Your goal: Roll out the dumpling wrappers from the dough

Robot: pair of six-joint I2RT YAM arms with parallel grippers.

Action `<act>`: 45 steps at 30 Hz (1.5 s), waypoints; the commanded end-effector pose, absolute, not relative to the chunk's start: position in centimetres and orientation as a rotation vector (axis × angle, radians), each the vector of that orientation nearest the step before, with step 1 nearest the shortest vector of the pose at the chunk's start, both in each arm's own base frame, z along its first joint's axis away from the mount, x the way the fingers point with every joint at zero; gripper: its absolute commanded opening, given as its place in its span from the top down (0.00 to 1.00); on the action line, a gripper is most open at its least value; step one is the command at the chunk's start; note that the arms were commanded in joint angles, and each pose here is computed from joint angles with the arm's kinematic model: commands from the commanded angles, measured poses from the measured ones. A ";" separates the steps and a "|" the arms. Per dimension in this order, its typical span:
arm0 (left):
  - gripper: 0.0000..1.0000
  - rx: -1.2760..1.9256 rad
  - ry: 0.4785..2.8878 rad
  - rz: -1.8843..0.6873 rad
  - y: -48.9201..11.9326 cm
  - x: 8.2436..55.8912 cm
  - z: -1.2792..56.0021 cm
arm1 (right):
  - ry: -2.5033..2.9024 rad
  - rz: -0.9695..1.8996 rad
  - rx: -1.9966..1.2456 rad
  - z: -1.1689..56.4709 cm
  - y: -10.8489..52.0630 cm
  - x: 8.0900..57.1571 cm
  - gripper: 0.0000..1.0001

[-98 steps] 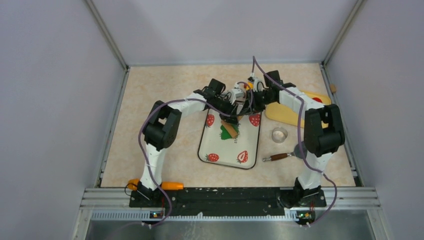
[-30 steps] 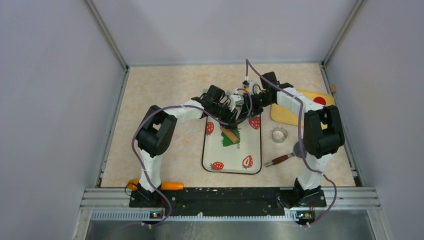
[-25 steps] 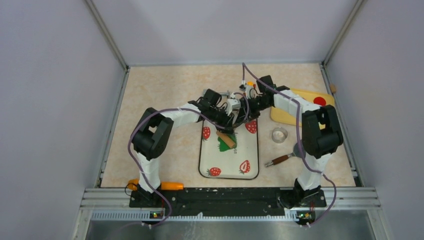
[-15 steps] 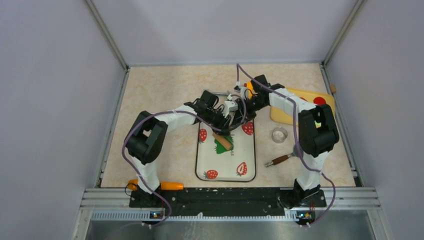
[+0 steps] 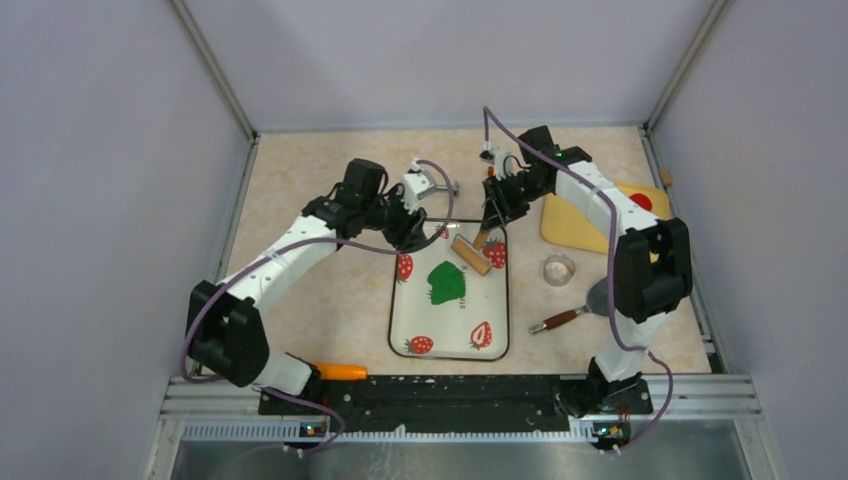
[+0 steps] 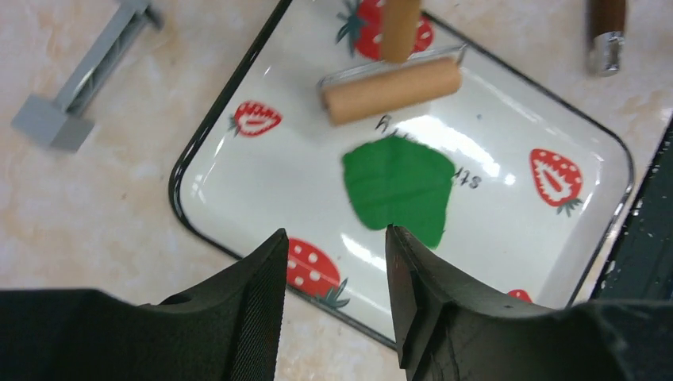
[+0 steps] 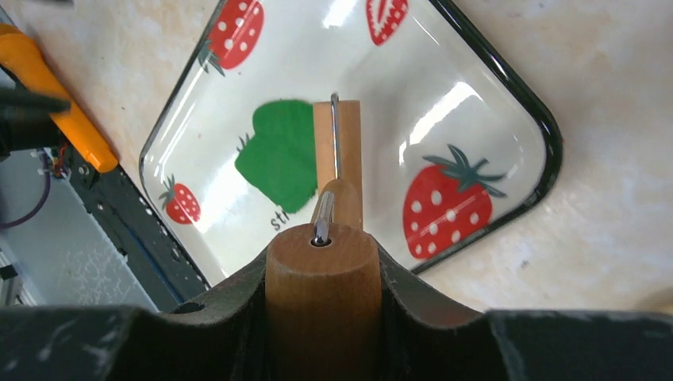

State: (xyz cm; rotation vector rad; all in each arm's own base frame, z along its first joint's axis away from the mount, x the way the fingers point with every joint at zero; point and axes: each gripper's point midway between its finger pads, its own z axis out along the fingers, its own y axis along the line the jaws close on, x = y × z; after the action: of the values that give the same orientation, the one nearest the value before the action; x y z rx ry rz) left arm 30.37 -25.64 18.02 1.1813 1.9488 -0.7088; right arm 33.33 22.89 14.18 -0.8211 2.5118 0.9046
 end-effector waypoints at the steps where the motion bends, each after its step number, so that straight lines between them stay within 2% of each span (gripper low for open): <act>1: 0.48 1.042 2.148 -0.603 -21.4 32.3 13.8 | 2.414 0.841 -0.790 18.0 20.3 33.6 1.00; 4: 0.49 1.086 2.200 -0.619 -21.2 34.4 12.9 | 2.368 0.832 -0.793 19.6 19.5 33.1 1.00; 10: 0.50 1.472 2.039 -0.607 -23.4 39.2 10.8 | 2.276 0.806 -0.824 23.2 18.1 31.1 1.00; 14: 0.52 1.619 2.002 -0.568 -25.0 41.9 9.1 | 2.259 0.778 -0.823 24.5 17.0 29.9 1.00; 22: 0.54 1.783 2.021 -0.567 -27.5 41.7 4.9 | 2.248 0.685 -0.695 26.0 13.5 30.6 1.00; 24: 0.59 1.809 2.053 -0.545 -27.5 41.3 3.5 | 2.237 0.673 -0.690 26.5 13.1 30.6 1.00; 29: 0.89 1.836 2.153 -0.491 -26.2 40.0 2.7 | 2.244 0.667 -0.679 26.3 12.9 30.3 1.00; 32: 1.00 1.812 2.256 -0.453 -23.9 38.2 3.2 | 2.248 0.673 -0.671 26.1 12.9 30.4 1.00; 39: 1.00 1.471 2.562 -0.341 -14.0 35.5 3.4 | 2.250 0.716 -0.646 25.8 13.6 31.7 1.00; 45: 1.00 0.880 2.802 -0.348 -7.3 35.4 4.7 | 2.276 0.767 -0.585 25.0 14.2 33.1 1.00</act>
State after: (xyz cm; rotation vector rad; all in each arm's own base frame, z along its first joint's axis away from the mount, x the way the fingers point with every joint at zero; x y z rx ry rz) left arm 34.28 -11.59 2.99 1.2754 2.6837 -0.4600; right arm 31.24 13.36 23.63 -0.6224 2.3401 0.7220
